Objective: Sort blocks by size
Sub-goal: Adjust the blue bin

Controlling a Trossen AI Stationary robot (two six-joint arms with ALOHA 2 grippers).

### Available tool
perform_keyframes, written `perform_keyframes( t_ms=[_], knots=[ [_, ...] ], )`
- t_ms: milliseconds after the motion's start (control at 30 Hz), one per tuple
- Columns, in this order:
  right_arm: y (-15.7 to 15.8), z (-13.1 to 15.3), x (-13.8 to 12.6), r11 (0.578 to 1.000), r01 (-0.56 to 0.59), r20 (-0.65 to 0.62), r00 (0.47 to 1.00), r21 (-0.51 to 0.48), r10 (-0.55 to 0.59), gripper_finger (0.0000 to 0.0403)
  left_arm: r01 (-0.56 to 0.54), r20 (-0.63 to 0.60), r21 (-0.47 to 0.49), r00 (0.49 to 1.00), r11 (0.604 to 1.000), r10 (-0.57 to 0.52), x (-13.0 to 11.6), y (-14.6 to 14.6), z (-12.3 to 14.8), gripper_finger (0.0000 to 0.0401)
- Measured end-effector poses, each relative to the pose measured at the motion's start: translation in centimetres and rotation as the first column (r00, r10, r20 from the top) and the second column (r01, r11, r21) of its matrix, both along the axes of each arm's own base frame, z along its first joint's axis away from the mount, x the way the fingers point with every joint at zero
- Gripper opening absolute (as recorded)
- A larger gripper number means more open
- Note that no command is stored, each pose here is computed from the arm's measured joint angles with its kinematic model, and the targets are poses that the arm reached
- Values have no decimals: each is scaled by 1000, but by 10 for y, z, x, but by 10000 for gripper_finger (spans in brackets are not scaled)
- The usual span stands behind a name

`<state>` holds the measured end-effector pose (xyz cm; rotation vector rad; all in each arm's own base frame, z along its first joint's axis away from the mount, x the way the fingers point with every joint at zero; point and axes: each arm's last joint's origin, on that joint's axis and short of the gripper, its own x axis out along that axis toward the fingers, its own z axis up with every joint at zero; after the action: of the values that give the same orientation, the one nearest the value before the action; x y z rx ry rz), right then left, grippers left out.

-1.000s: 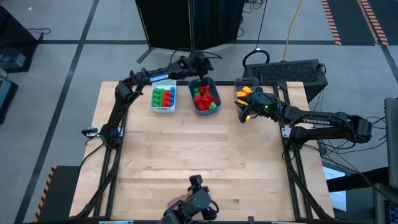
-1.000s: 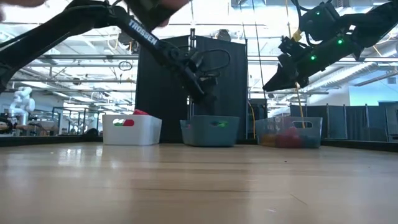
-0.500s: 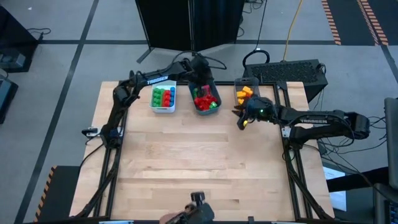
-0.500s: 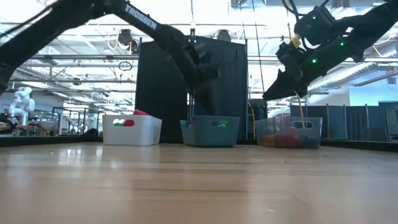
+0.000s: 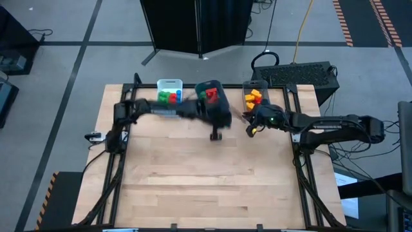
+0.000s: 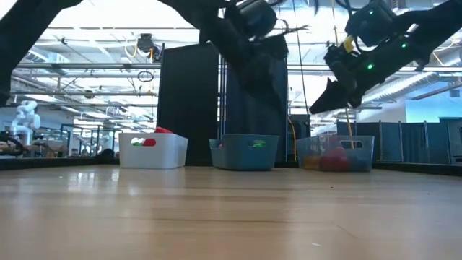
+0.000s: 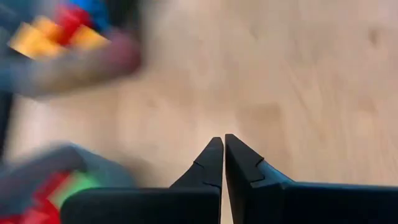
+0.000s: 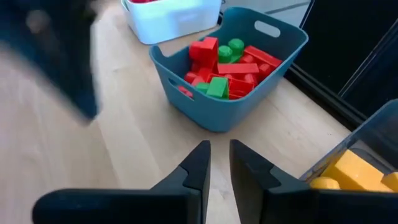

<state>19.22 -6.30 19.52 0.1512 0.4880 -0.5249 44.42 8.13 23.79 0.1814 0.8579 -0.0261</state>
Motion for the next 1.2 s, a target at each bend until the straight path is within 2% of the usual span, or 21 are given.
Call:
perform_keyframes(
  t_ms=[100, 200, 433, 600, 800, 1033, 1200],
  knots=[
    [4, 5, -8, 1000, -3, 0, 1000, 5, 3, 43, -60, -10, 117, 998, 991, 61, 1, -25, -20, 0],
    [6, 14, -13, 1000, -7, 40, 999, -7, 7, 43, -177, -11, 213, 983, 961, 184, -3, -28, -31, 0],
    [9, 29, -24, 999, 8, 121, 993, -47, -2, 43, -267, -80, 189, 955, 945, 286, -20, 4, -57, 0],
    [10, 30, -27, 998, 0, 109, 994, -63, 7, 43, -317, -98, 175, 937, 932, 336, -27, 22, -60, 0],
    [10, 29, -28, 998, -1, 92, 996, -62, 7, 43, -330, -112, 173, 929, 928, 351, -30, 29, -61, 0],
    [10, 27, -28, 998, -2, 75, 997, -58, 6, 43, -361, -188, 204, 898, 910, 398, -38, 33, -65, 0],
    [10, 27, -28, 998, -2, 75, 997, -58, 6, 43, -360, -191, 207, 897, 910, 398, -38, 31, -65, 0]
  ],
)
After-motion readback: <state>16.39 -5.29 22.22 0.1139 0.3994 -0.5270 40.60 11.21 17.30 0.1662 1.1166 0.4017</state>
